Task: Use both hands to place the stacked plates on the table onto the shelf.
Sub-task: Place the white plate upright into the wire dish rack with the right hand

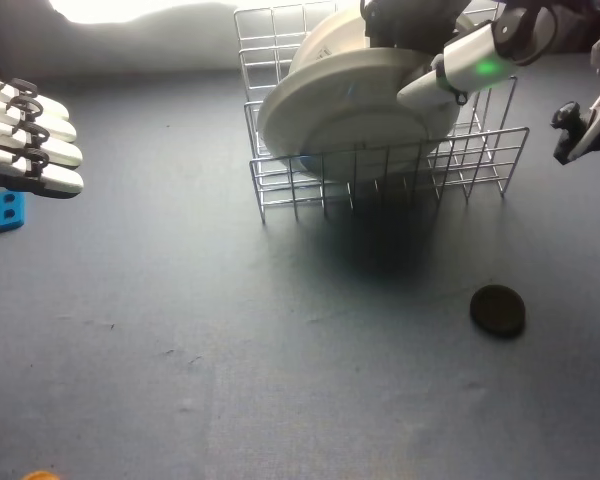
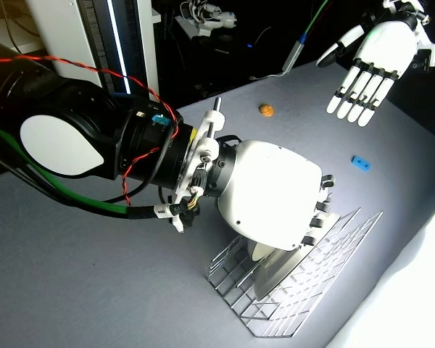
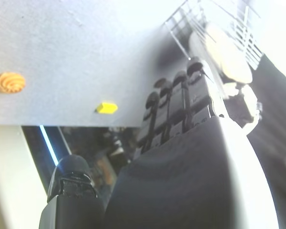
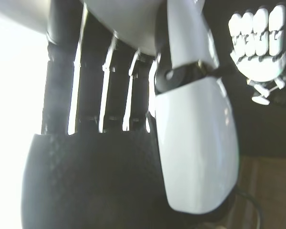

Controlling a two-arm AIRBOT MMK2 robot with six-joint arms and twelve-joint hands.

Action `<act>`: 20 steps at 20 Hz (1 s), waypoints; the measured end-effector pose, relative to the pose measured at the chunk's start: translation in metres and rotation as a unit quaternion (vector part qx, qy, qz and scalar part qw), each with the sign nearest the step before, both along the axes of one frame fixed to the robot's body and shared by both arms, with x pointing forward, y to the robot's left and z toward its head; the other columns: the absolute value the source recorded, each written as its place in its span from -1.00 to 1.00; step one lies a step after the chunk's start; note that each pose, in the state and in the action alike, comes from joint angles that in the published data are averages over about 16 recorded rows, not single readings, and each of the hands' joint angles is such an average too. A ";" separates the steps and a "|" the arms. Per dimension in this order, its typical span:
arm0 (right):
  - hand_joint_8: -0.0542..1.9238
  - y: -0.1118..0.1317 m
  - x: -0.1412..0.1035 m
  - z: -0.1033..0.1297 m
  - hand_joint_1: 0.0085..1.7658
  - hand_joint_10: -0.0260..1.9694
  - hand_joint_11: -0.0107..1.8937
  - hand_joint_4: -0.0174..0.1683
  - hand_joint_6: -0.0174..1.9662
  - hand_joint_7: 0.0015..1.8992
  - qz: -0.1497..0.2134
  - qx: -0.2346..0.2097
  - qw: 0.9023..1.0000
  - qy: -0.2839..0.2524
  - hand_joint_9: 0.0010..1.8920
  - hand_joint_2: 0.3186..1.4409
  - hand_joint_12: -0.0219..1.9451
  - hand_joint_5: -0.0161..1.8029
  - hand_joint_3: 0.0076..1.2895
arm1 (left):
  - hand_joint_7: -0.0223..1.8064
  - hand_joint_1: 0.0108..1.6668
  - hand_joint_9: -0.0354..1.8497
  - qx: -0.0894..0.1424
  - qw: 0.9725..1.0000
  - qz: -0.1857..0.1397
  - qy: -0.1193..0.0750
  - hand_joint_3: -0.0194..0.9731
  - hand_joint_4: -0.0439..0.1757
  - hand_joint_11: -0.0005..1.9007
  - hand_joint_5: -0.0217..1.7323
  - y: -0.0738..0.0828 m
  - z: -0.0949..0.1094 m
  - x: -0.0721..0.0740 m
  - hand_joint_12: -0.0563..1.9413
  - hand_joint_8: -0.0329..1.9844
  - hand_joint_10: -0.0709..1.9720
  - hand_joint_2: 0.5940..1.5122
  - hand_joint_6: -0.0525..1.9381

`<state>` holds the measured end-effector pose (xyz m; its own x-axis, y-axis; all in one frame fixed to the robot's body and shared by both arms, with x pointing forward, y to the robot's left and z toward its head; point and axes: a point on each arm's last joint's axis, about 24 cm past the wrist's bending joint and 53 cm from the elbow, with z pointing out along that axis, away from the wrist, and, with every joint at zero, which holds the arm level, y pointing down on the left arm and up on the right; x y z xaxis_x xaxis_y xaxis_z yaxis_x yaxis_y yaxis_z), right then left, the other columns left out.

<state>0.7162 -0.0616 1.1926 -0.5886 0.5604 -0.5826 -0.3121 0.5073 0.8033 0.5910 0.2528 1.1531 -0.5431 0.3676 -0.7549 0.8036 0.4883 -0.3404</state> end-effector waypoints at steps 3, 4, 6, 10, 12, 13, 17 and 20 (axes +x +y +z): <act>-0.15 0.001 0.000 -0.002 0.48 -0.11 0.03 -0.94 -0.08 0.13 0.002 -0.004 1.000 -0.003 0.15 0.19 0.15 -0.01 -0.99 | -0.96 -0.99 -0.94 0.000 1.000 0.000 0.000 -0.93 -0.54 -0.98 -0.95 0.000 0.000 0.000 -0.94 -0.98 -0.98 0.13 -0.93; -0.15 0.001 0.000 -0.002 0.48 -0.15 0.03 -0.94 -0.08 0.13 0.002 -0.005 1.000 -0.004 0.15 0.19 0.15 -0.01 -0.99 | -0.96 -0.99 -0.94 0.000 1.000 0.000 0.000 -0.93 -0.54 -0.98 -0.95 0.000 0.000 0.000 -0.94 -0.98 -0.98 0.13 -0.93; -0.16 0.001 0.000 -0.003 0.47 -0.24 0.02 -0.94 -0.06 0.13 0.003 -0.007 1.000 -0.006 0.17 0.19 0.15 -0.02 -0.99 | -0.96 -0.98 -0.94 0.000 1.000 -0.001 0.000 -0.93 -0.53 -0.98 -0.95 0.000 0.000 0.000 -0.94 -0.98 -0.98 0.13 -0.93; -0.33 0.002 -0.001 -0.003 0.45 -0.43 -0.02 -0.94 -0.05 0.14 0.005 -0.010 1.000 -0.010 0.20 0.21 0.16 -0.04 -0.99 | -0.96 -0.98 -0.94 0.001 1.000 -0.002 0.000 -0.93 -0.53 -0.98 -0.95 -0.001 -0.001 -0.001 -0.94 -0.98 -0.98 0.13 -0.93; -0.42 0.002 -0.001 -0.003 0.44 -0.53 -0.04 -0.93 -0.12 0.16 0.005 -0.011 1.000 -0.011 0.21 0.21 0.16 -0.04 -0.99 | -0.96 -0.98 -0.94 0.000 1.000 -0.002 0.000 -0.93 -0.53 -0.98 -0.95 -0.001 -0.001 -0.001 -0.94 -0.98 -0.98 0.13 -0.93; -0.47 0.002 -0.001 -0.003 0.43 -0.58 -0.05 -0.92 -0.17 0.16 0.006 -0.012 1.000 -0.012 0.22 0.21 0.17 -0.04 -0.99 | -0.96 -0.98 -0.94 0.000 1.000 -0.002 0.000 -0.93 -0.53 -0.98 -0.95 -0.001 -0.001 -0.001 -0.94 -0.98 -0.98 0.13 -0.93; -0.68 0.003 -0.001 -0.002 0.40 -0.80 -0.12 -0.89 -0.35 0.16 0.006 -0.012 1.000 -0.015 0.23 0.23 0.18 -0.05 -0.99 | -0.96 -0.98 -0.94 0.000 1.000 -0.003 0.000 -0.93 -0.53 -0.98 -0.95 -0.002 -0.001 -0.001 -0.94 -0.98 -0.98 0.13 -0.93; -0.82 0.003 0.000 0.002 0.37 -0.89 -0.16 -0.87 -0.50 0.15 0.006 -0.010 1.000 -0.017 0.23 0.23 0.19 -0.06 -0.99 | -0.96 -0.98 -0.94 0.000 1.000 -0.004 0.000 -0.93 -0.53 -0.98 -0.95 -0.002 -0.001 -0.002 -0.94 -0.98 -0.98 0.14 -0.93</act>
